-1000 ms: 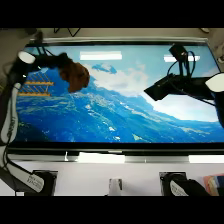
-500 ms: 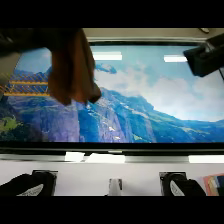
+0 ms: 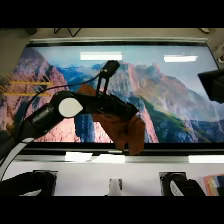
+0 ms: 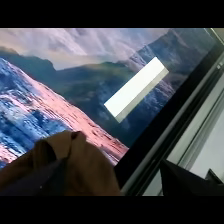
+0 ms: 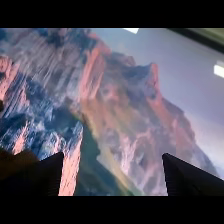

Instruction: Fold the shirts.

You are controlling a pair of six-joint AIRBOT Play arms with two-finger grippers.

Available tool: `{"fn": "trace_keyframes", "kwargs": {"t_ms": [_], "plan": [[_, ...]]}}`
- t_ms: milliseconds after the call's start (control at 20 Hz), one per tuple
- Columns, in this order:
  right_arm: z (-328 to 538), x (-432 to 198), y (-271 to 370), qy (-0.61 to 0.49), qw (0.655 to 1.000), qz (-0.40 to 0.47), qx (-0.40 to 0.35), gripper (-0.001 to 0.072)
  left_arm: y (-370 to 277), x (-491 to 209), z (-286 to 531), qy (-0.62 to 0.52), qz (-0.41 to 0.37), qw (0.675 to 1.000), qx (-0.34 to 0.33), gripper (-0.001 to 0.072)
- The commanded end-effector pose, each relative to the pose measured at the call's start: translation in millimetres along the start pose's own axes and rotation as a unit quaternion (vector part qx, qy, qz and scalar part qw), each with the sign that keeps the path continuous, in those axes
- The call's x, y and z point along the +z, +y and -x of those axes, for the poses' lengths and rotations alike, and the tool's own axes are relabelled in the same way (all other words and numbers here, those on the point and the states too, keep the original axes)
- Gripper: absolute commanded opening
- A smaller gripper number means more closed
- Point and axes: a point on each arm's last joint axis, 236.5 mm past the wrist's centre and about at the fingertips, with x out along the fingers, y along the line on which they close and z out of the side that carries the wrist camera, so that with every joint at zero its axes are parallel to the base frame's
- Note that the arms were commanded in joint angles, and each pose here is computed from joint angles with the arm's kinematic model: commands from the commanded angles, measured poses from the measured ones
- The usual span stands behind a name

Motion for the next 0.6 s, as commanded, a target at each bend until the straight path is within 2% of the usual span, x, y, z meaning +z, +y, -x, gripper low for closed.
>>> {"fn": "trace_keyframes", "kwargs": {"t_ms": [0, 100, 250, 350, 550], "plan": [[-18.7, -44.8, 20.9, 0.105, 0.993, -0.007, 0.059, 0.0675, 99.7, 30.1, 49.3, 0.006, -0.011, 0.991, 0.136, 0.0720], [-34.3, -68.0, 36.7, 0.160, 0.981, -0.007, 0.106, 0.0675, 190.4, 38.2, 106.9, 0.009, 0.052, 0.972, 0.229, 0.0720], [-65.5, -99.0, 66.4, 0.213, 0.960, -0.028, 0.180, 0.0674, 292.5, -22.7, 156.8, 0.080, 0.213, 0.927, 0.298, 0.0720], [-88.2, -118.6, 82.6, 0.232, 0.948, -0.050, 0.210, 0.0674, 321.1, -59.3, 151.3, 0.121, 0.284, 0.908, 0.282, 0.0720], [-119.0, -158.2, 107.4, 0.267, 0.928, -0.088, 0.246, 0.0674, 324.6, -80.6, 78.6, 0.111, 0.367, 0.903, 0.191, 0.0720]]}}
